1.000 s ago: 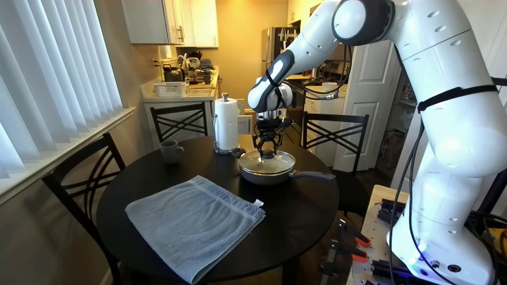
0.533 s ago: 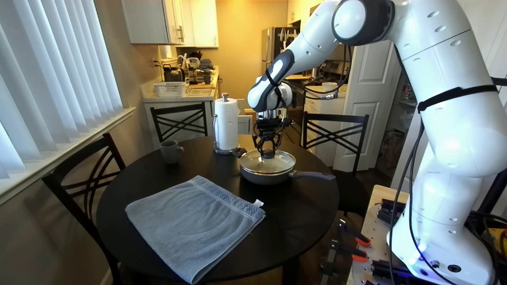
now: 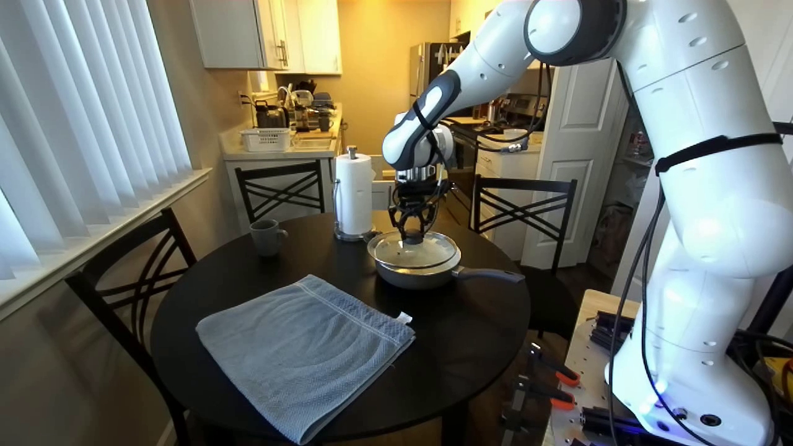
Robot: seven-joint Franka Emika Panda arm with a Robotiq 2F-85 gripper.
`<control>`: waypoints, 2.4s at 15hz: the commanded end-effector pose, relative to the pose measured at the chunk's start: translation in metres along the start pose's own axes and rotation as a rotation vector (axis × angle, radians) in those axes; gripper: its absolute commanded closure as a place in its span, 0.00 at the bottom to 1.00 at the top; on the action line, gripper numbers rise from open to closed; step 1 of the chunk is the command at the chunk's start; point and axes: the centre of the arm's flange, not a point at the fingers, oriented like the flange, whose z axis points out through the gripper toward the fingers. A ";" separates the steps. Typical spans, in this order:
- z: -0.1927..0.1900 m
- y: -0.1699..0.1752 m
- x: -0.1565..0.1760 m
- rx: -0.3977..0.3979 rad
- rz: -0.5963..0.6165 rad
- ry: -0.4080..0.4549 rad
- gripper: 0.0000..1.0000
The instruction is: Pick up the clear pan lid and put it on the blue towel
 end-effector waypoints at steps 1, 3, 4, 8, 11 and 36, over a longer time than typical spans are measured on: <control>-0.038 -0.016 -0.026 0.006 -0.118 0.048 0.67; -0.048 -0.035 -0.042 -0.018 -0.201 0.079 0.67; -0.053 -0.049 -0.056 -0.033 -0.254 0.099 0.67; -0.073 -0.109 -0.119 -0.052 -0.452 0.145 0.67; -0.078 -0.153 -0.172 -0.041 -0.602 0.159 0.67; 0.046 -0.295 -0.267 -0.073 -0.765 0.085 0.67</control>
